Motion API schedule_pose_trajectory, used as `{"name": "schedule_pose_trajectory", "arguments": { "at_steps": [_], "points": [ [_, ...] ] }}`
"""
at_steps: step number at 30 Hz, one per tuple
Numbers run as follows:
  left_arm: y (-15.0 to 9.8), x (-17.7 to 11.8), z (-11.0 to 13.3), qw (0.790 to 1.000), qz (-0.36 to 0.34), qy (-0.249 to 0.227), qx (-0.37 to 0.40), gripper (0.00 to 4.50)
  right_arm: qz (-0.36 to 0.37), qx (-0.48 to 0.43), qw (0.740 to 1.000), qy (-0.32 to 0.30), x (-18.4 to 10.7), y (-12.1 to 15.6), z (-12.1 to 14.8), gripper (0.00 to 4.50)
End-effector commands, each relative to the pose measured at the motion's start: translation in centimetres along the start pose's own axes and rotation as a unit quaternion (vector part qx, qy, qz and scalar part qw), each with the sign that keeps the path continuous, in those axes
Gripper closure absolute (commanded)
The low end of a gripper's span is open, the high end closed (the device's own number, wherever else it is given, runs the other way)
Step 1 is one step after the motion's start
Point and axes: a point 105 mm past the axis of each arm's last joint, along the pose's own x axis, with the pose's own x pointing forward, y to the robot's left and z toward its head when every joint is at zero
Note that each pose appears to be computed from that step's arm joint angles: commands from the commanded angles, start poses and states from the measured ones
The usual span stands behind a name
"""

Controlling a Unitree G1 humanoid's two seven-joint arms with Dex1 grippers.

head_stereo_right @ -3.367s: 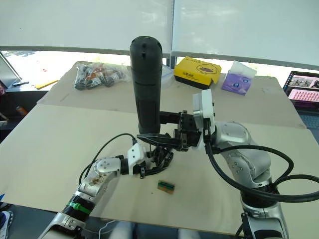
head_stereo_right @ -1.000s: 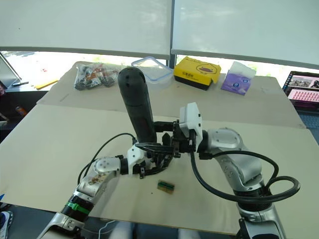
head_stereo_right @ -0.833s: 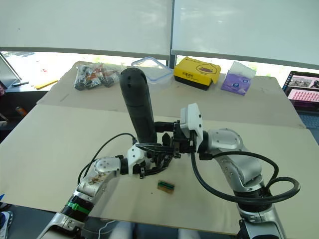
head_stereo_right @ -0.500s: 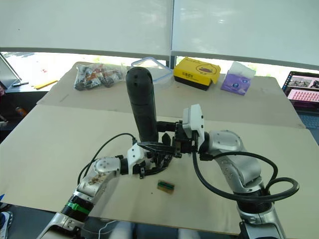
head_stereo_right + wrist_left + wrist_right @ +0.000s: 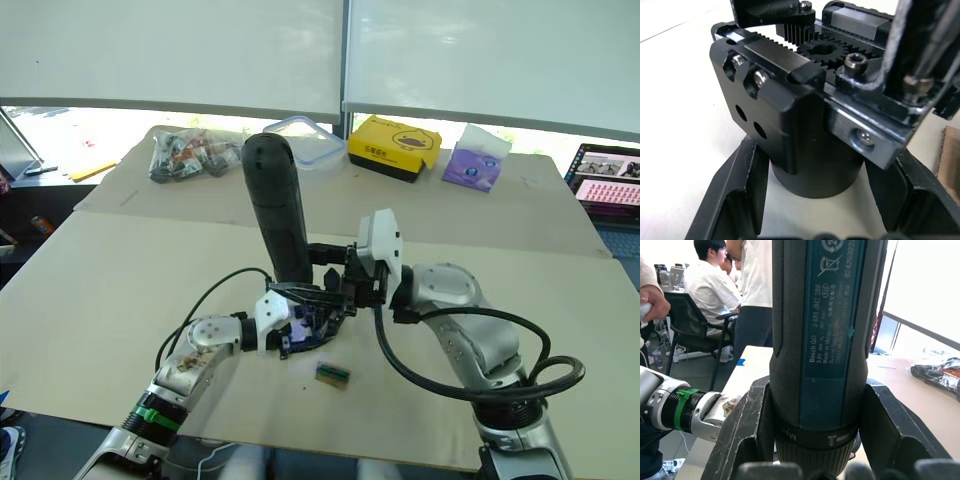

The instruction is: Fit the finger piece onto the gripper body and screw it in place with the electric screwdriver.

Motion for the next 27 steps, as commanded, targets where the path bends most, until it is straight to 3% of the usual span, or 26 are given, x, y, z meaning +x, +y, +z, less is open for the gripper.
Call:
{"name": "schedule_pose_trajectory", "arguments": {
  "at_steps": [1, 16, 27],
  "points": [
    [-0.8, 0.0, -1.1, 1.0, -0.014, 0.018, -0.013, 2.22, -0.02, 0.039, 0.997, 0.063, -0.5, 0.0, -3.1, 2.57],
    [-0.6, 0.1, -1.1, 1.0, -0.013, 0.017, -0.014, 2.22, -0.04, 0.04, 0.996, 0.063, -0.8, -0.5, -3.5, 2.57],
    [-0.4, 0.0, -1.2, 1.0, -0.002, 0.015, -0.021, 2.22, -0.005, 0.006, 1.0, 0.0, -0.3, -0.9, 0.9, 2.57]
  ]
}}
